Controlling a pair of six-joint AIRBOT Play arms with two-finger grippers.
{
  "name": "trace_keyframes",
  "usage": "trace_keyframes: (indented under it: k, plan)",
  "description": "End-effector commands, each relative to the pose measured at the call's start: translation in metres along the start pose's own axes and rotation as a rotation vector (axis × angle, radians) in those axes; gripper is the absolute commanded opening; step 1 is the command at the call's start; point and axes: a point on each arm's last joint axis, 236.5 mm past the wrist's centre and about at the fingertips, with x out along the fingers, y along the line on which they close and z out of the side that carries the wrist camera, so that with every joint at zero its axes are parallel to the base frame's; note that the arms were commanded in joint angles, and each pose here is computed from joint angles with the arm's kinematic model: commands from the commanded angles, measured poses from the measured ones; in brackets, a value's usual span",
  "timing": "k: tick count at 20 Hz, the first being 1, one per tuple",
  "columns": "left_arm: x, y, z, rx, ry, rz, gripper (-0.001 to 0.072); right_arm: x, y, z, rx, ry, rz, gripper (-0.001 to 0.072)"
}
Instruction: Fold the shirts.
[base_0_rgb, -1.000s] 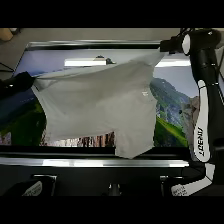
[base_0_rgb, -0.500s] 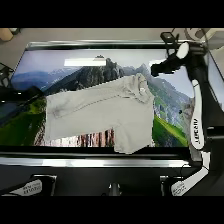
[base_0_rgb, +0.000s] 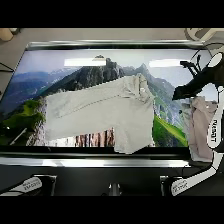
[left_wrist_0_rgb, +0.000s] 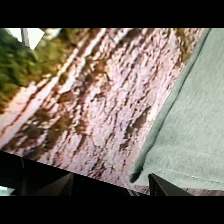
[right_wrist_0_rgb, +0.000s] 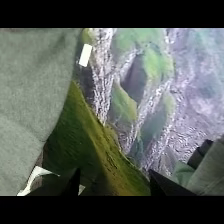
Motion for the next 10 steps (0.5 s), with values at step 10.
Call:
trace_keyframes:
  k: [10]
  plan:
    - [0.068, -0.056, -0.029, 0.071, 0.132, -0.114, 0.0521, 0.009, 0.009, 0.015, -0.062, -0.067, 0.047, 0.0422]
